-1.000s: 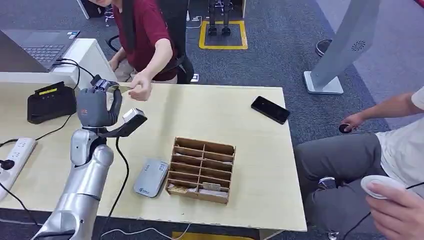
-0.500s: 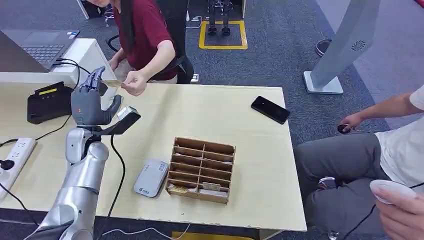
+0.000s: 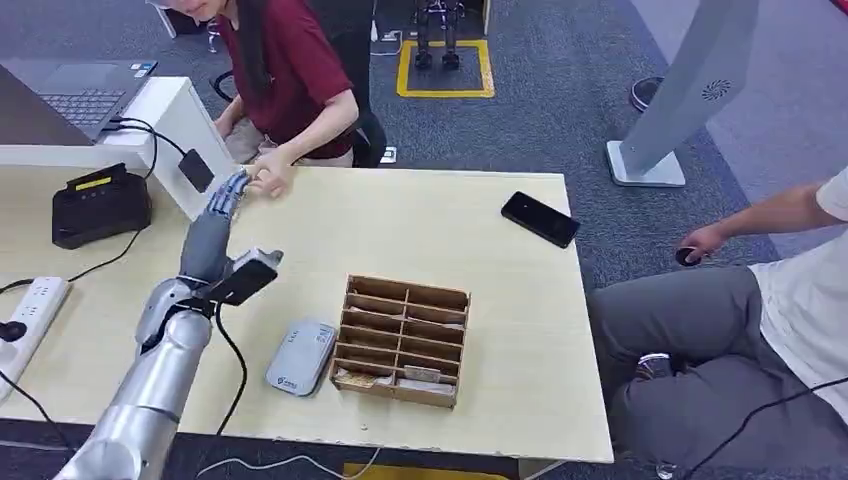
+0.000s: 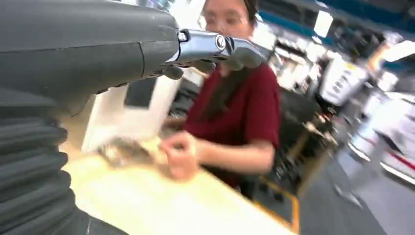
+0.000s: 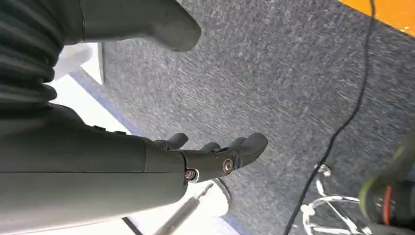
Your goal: Pass the card to the sensor for recognition and then transmit it.
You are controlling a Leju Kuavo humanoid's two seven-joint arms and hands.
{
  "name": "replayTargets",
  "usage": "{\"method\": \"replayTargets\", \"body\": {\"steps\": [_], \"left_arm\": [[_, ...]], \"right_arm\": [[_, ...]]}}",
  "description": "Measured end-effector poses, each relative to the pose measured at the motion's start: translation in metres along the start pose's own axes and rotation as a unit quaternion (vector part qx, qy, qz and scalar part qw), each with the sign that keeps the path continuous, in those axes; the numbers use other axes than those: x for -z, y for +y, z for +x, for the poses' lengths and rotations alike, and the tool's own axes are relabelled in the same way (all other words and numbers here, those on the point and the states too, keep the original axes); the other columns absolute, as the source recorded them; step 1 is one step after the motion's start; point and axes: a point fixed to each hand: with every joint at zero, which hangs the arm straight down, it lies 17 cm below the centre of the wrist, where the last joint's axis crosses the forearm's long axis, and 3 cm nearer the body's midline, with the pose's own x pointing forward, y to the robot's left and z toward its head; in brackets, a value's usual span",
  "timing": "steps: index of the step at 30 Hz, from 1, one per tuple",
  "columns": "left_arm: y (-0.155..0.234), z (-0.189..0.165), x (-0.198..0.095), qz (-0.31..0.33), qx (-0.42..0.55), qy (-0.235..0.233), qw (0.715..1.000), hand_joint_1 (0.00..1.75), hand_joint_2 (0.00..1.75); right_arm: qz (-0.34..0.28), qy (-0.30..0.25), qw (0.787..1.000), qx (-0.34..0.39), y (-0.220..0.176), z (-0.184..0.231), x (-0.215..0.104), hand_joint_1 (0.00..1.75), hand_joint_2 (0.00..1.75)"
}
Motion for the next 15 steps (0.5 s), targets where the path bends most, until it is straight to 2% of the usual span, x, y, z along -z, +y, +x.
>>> {"method": "replayTargets", "body": {"steps": [6, 11, 15], "left_arm": [[-0.019, 0.075, -0.028, -0.05, -0.043, -0.087, 0.994, 0.0, 1.75], [-0.01, 0.128, -0.026, -0.045, -0.072, -0.146, 0.986, 0.0, 1.75], [-0.004, 0.155, -0.026, -0.038, -0.072, -0.177, 0.981, 0.0, 1.75]], "right_arm": [[0.01, 0.015, 1.0, 0.011, 0.005, -0.007, -0.002, 0.0, 1.75], [0.004, 0.013, 1.0, 0.02, 0.004, -0.007, -0.001, 0.0, 1.75], [0.004, 0.01, 1.0, 0.02, 0.003, -0.006, -0.001, 0.0, 1.75]]}}
